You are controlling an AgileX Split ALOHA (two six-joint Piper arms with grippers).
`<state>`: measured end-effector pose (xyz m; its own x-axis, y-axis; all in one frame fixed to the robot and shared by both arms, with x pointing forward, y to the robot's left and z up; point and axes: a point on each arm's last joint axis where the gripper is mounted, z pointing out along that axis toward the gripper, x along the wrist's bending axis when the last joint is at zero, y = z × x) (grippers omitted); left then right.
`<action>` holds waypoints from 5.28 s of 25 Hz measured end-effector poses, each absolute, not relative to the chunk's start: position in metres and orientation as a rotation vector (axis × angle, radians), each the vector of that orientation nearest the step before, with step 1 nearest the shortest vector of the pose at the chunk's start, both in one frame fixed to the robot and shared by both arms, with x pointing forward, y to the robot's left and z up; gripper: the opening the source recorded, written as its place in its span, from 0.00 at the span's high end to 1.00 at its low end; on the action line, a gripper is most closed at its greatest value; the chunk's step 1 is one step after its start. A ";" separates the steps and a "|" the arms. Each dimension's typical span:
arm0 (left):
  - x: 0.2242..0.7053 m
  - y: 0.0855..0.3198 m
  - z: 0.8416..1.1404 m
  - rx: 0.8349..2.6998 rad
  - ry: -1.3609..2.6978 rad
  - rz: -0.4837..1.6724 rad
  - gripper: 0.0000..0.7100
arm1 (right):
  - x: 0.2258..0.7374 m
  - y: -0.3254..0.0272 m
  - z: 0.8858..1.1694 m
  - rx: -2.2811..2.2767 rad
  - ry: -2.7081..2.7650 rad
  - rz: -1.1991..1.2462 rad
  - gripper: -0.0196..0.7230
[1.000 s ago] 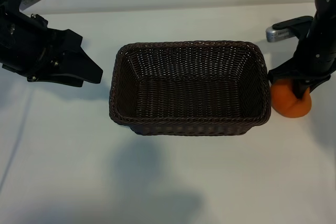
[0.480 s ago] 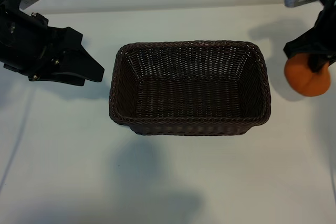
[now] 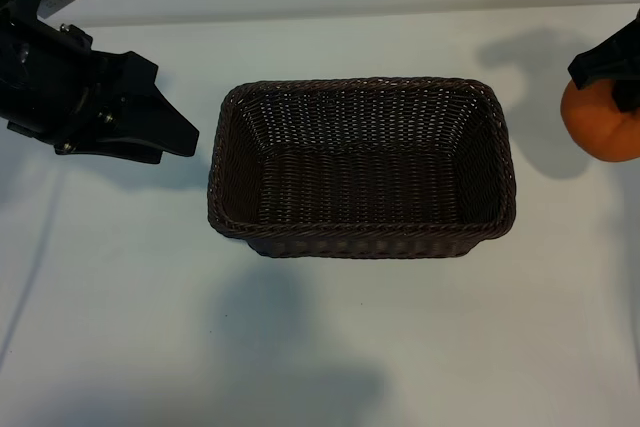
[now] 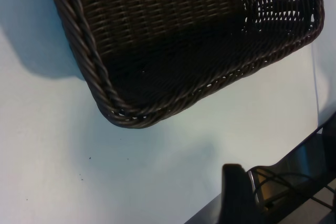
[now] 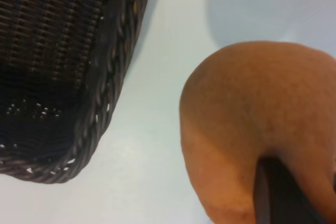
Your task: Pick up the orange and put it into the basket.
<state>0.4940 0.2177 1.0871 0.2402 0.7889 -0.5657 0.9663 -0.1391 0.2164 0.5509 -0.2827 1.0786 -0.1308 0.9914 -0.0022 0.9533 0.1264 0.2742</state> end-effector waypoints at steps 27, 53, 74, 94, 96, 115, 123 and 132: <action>0.494 0.218 1.087 1.981 1.598 -0.433 0.34 | 0.554 -0.154 1.087 1.623 2.481 0.691 0.85; 0.493 0.218 1.087 1.986 1.597 -0.444 0.34 | 0.572 -0.116 1.072 1.416 2.489 0.680 0.85; 0.493 0.218 1.087 1.986 1.597 -0.444 0.34 | 0.598 -0.104 0.980 1.488 2.634 0.378 0.86; 0.493 0.217 1.087 1.985 1.597 -0.445 0.34 | 0.596 -0.103 0.980 1.522 2.652 0.379 0.21; 0.493 0.217 1.087 1.985 1.597 -0.446 0.34 | 0.595 -0.104 0.983 1.518 2.652 0.377 0.22; 0.494 0.217 1.087 1.980 1.597 -0.439 0.34 | 0.559 -0.123 1.059 1.473 2.638 0.418 0.25; 0.494 0.217 1.087 1.979 1.597 -0.435 0.34 | 0.548 -0.129 1.079 1.461 2.627 0.447 0.25; 0.494 0.217 1.087 1.979 1.597 -0.435 0.34 | 0.530 -0.139 1.109 1.423 2.591 0.515 0.25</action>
